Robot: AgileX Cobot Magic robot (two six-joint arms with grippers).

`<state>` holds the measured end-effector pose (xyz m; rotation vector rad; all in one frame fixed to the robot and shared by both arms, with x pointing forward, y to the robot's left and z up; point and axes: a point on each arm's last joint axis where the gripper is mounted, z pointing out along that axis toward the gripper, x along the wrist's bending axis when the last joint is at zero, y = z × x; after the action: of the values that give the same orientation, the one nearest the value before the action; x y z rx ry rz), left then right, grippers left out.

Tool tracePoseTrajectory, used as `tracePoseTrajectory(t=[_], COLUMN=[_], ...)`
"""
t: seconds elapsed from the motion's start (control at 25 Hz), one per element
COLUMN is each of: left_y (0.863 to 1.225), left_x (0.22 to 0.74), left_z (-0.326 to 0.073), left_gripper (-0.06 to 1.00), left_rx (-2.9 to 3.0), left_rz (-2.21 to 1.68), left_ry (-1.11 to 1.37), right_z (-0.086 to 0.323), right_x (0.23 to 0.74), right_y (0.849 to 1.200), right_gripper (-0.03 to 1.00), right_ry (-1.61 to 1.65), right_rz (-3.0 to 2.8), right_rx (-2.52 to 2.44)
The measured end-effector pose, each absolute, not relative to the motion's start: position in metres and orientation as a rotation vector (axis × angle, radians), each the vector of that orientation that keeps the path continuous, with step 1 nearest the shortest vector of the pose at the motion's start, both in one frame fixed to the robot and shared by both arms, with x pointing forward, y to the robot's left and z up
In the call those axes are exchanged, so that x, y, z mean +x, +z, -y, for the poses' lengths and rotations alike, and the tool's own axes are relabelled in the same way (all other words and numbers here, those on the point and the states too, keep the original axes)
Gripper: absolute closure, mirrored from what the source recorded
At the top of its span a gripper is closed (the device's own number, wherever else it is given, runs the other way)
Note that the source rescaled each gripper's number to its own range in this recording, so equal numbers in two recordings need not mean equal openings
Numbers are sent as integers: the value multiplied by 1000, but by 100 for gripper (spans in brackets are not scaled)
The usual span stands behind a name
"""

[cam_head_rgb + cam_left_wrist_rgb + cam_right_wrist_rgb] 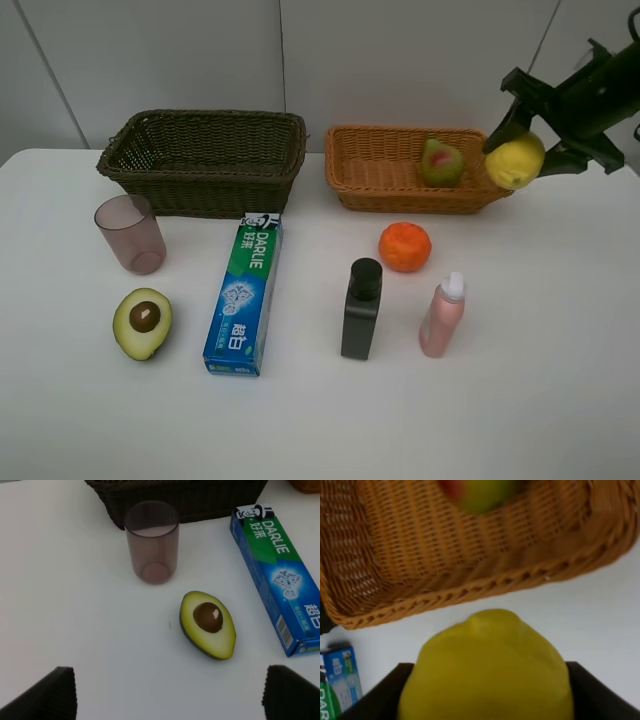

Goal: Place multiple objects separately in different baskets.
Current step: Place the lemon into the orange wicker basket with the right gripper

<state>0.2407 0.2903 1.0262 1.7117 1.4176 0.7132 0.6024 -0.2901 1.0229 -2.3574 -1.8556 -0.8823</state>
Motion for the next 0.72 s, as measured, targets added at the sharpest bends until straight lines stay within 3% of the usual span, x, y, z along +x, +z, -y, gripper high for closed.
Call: tracePoseTrajectory(t=[0.32, 0.72], left_y=[1026, 1026], left_x=[241, 241], left_z=[-290, -290], left_gripper=[-4, -4], left_rx=[1712, 1712], left_rz=[-1418, -1418], left_ry=[713, 713], right_z=[256, 211], right_x=[628, 673], right_y=[1053, 1022], right_gripper=[55, 55], right_ry=[-1143, -1245], right_rz=[2212, 2398], right_rx=[-2222, -2147])
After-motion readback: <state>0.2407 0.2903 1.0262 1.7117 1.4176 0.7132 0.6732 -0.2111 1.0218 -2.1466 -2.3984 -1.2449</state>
